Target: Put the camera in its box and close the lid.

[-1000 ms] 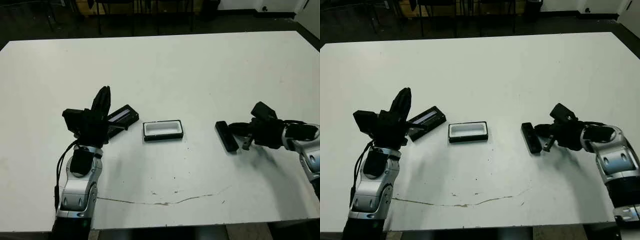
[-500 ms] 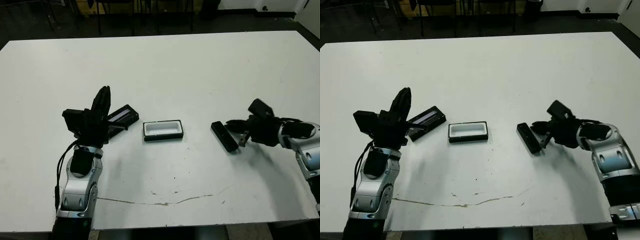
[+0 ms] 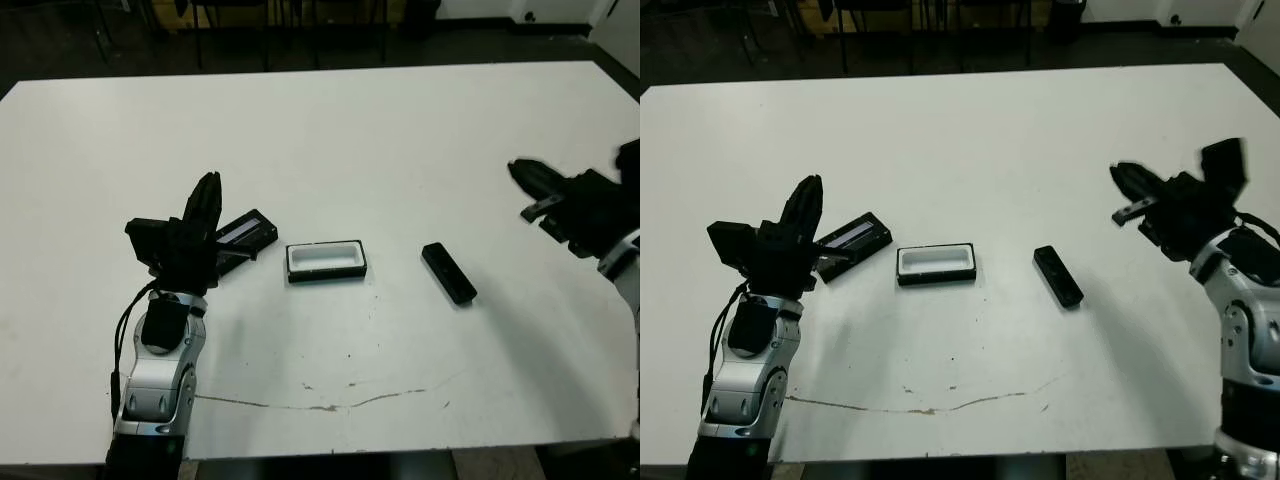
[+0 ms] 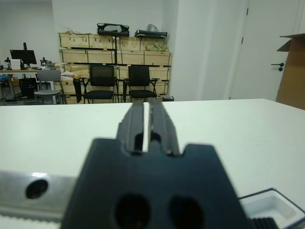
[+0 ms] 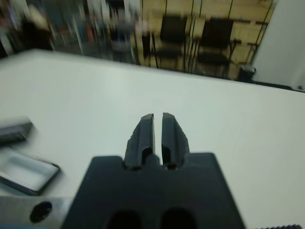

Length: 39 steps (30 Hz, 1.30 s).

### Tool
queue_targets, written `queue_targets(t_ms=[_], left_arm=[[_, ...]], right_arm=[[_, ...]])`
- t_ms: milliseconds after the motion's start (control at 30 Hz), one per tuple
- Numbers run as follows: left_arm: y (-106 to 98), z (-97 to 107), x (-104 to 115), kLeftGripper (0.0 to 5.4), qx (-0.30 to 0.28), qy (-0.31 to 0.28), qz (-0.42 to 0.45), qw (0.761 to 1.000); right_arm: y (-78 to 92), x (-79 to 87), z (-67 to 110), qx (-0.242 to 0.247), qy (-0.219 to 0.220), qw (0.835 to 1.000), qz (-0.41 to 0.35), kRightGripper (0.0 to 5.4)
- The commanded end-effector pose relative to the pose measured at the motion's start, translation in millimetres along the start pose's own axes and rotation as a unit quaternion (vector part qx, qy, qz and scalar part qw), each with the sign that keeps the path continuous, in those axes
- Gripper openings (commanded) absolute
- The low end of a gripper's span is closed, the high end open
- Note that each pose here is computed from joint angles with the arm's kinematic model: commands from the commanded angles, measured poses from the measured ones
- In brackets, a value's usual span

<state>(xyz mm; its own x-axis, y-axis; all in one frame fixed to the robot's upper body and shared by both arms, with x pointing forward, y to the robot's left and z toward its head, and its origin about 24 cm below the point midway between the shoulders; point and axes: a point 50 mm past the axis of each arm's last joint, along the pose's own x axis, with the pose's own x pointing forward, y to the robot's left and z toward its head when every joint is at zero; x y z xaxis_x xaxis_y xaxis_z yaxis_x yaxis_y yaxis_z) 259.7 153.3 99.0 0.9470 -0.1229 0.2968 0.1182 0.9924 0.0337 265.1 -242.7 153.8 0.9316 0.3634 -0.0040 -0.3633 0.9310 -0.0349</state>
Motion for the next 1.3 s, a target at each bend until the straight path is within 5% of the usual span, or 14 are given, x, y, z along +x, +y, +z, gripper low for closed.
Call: queue_targets(t_ms=[33,367,1000,1300], left_arm=[[1.3,-6.2,-3.6,0.0,0.003,0.02,0.003,1.0],[2.1,-5.9,-3.3,0.0,0.0,0.02,-0.001,1.0],[3.4,-7.1,-4.4,0.0,0.004,0.019,0.001,1.0],[3.9,-7.1,-5.9,0.0,0.005,0.021,0.002,1.0]], right_arm=[[12.9,-12.4,-6.7,0.011,0.028,1.0,-0.003,0.46],[49.5,-30.3,-25.2,-0.034,0.091,0.995,-0.029,2.14],[54.3,-27.4,-58.1,-0.03,0.133,0.99,-0.037,5.39],[56.4,-29.7,-81.7,-0.016,0.166,0.986,-0.026,5.39]])
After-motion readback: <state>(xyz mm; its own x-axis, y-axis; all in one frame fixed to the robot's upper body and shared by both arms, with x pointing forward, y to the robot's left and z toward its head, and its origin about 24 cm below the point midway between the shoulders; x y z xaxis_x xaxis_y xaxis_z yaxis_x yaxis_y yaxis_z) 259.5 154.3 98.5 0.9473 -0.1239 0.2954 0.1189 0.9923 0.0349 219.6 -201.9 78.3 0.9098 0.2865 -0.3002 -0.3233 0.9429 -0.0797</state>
